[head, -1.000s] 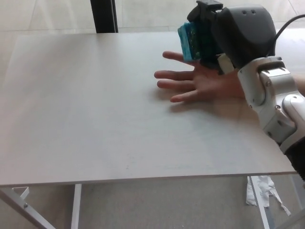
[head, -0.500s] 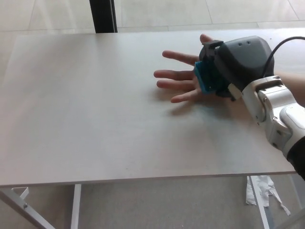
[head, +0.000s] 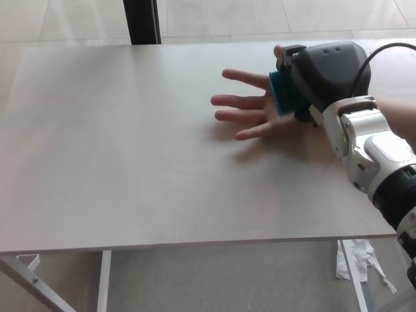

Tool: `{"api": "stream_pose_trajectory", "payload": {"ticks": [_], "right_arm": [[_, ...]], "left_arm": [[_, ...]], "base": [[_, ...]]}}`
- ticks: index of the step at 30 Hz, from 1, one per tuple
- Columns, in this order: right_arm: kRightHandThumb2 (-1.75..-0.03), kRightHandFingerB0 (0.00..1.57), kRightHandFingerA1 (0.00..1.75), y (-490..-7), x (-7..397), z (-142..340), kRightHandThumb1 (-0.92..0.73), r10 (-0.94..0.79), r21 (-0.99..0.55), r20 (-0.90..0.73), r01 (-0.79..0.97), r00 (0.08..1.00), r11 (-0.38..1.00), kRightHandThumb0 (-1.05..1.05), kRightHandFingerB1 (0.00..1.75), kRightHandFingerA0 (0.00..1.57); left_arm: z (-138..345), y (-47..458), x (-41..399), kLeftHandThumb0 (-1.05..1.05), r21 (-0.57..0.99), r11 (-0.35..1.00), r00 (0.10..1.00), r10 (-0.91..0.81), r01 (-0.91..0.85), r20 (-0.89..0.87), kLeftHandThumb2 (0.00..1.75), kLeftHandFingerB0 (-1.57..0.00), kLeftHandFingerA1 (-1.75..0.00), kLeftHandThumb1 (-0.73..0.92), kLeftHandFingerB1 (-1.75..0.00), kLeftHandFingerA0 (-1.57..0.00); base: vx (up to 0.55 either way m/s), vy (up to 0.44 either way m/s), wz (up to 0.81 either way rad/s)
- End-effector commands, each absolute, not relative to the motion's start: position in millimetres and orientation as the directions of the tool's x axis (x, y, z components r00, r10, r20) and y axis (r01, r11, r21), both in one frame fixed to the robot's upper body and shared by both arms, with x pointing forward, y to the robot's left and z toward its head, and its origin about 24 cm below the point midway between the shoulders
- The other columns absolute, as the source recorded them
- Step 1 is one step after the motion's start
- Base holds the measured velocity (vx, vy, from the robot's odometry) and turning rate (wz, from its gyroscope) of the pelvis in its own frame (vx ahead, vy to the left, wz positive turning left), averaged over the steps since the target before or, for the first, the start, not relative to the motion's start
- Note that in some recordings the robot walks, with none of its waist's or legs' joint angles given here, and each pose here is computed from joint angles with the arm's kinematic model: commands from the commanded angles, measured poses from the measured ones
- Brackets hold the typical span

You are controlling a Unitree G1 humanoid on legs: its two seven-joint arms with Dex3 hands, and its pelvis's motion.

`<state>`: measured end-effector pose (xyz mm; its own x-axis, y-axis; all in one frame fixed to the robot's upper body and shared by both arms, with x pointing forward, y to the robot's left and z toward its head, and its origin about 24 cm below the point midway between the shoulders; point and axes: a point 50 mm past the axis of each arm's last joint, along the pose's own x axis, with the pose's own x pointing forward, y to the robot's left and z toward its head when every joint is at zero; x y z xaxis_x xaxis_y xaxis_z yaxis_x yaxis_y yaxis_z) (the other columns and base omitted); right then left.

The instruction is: The robot uses its right hand to pick up a cube kept in the middle of the desk infront of it and hands it to a person

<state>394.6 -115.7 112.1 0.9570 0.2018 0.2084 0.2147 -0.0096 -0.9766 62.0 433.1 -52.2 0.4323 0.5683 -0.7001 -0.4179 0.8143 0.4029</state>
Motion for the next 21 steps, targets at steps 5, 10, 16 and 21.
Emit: {"api": "stream_pose_trajectory", "payload": {"ticks": [5, 10, 16, 21], "right_arm": [[-0.92, 0.81, 1.37, -114, 397, 118, -0.46, 0.174, -0.961, 0.265, 0.275, 0.948, -0.032, -0.37, 0.84, 1.24], [-0.60, 0.86, 1.64, -114, 396, 103, -0.55, 0.150, -0.987, 0.085, 0.103, 0.985, -0.119, -0.31, 0.81, 0.87], [-0.57, 0.86, 1.51, -122, 392, 85, -0.56, 0.087, -0.983, -0.058, -0.042, 0.995, -0.176, -0.33, 0.71, 0.91], [-0.58, 0.23, 0.49, -119, 387, 77, -0.56, 0.073, -0.973, -0.098, -0.081, 0.992, -0.216, -0.56, 0.31, 0.17]], "left_arm": [[-52, 432, 63, -0.72, 0.404, 0.822, 0.447, 0.560, -0.400, -0.698, 0.62, -0.50, -0.52, 0.73, -0.42, -0.69], [-53, 432, 63, -0.71, 0.409, 0.816, 0.443, 0.569, -0.407, -0.693, 0.62, -0.52, -0.52, 0.73, -0.42, -0.68], [-54, 429, 65, -0.71, 0.401, 0.824, 0.455, 0.559, -0.401, -0.693, 0.62, -0.51, -0.51, 0.74, -0.42, -0.66], [-55, 429, 63, -0.71, 0.410, 0.829, 0.454, 0.553, -0.379, -0.699, 0.99, -0.44, -0.63, 0.59, -0.55, -0.63]], "base": [[0.00, 0.000, 0.00], [0.00, 0.000, 0.00], [0.00, 0.000, 0.00], [0.00, 0.000, 0.00]]}}
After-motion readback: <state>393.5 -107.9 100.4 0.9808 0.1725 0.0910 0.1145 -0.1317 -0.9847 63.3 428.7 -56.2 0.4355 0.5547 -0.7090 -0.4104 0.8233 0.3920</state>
